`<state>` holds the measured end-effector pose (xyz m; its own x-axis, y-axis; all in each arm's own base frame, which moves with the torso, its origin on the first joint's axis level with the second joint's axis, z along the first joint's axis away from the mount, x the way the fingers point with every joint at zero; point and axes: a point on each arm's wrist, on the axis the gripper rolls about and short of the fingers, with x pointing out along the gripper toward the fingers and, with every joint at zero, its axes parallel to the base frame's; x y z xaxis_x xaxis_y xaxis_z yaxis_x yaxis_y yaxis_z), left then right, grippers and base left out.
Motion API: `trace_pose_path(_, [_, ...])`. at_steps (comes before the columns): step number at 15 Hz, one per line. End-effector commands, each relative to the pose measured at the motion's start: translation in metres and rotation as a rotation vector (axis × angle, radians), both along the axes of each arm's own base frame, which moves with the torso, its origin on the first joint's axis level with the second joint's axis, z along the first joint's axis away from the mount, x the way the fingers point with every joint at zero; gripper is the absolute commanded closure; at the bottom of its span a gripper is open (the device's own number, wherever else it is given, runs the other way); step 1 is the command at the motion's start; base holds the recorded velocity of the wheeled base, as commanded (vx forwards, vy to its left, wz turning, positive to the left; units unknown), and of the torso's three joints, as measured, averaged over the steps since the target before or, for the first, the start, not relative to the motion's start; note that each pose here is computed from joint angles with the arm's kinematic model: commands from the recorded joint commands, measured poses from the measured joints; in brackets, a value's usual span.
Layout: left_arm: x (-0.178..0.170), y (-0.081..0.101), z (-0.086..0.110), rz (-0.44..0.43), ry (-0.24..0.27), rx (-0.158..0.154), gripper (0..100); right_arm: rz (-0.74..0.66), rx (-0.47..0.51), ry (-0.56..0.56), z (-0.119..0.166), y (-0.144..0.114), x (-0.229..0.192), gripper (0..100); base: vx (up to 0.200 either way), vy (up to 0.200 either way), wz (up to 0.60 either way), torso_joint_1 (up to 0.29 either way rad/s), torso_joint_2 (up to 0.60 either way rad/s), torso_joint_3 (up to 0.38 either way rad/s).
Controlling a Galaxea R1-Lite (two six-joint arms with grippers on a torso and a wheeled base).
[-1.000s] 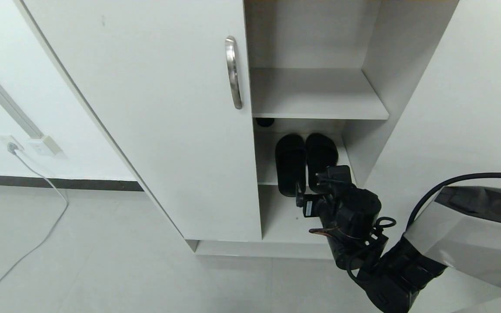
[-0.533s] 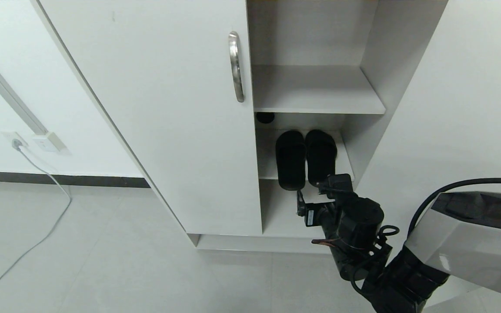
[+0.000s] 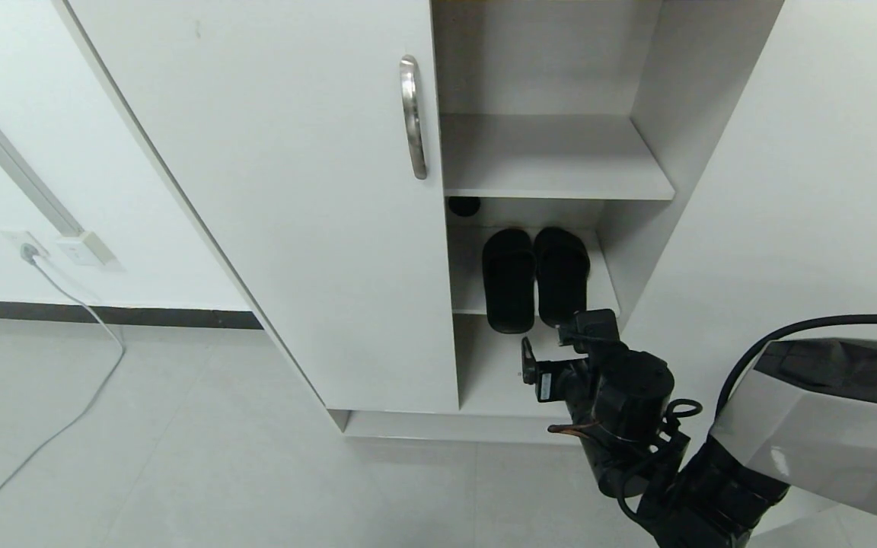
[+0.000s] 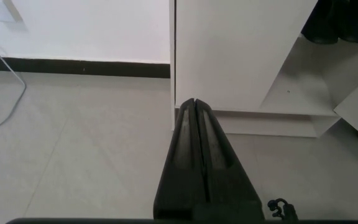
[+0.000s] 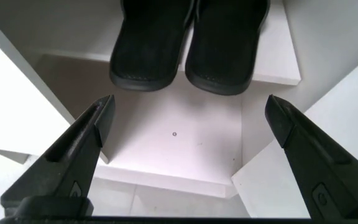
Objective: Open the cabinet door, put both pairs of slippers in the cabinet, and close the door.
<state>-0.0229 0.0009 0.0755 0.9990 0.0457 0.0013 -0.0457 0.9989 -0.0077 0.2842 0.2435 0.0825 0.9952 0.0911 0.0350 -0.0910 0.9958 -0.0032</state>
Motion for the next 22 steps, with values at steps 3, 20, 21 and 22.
trace_pose_path(3, [0.000, 0.000, 0.000, 0.000, 0.001, 0.000, 100, 0.005, -0.018, 0.019, -0.006, 0.000, -0.003, 0, 0.000, 0.000, 0.00, 0.002, 0.00, 0.040])
trace_pose_path(20, [0.000, 0.000, 0.000, 0.000, 0.002, 0.009, 100, 0.192, -0.082, 0.086, -0.006, -0.010, -0.050, 0, 0.000, 0.000, 0.00, 0.002, 0.00, 0.162])
trace_pose_path(21, [0.000, 0.000, 0.000, 0.000, 0.002, 0.008, 100, 0.191, -0.082, 0.086, -0.006, -0.010, -0.050, 0, 0.000, 0.000, 0.00, 0.000, 0.00, 0.000])
trace_pose_path(22, [0.000, 0.000, 0.000, 0.002, 0.002, 0.009, 100, 0.191, -0.082, 0.086, -0.007, -0.010, -0.050, 0, 0.000, 0.000, 0.00, 0.000, 0.00, 0.000])
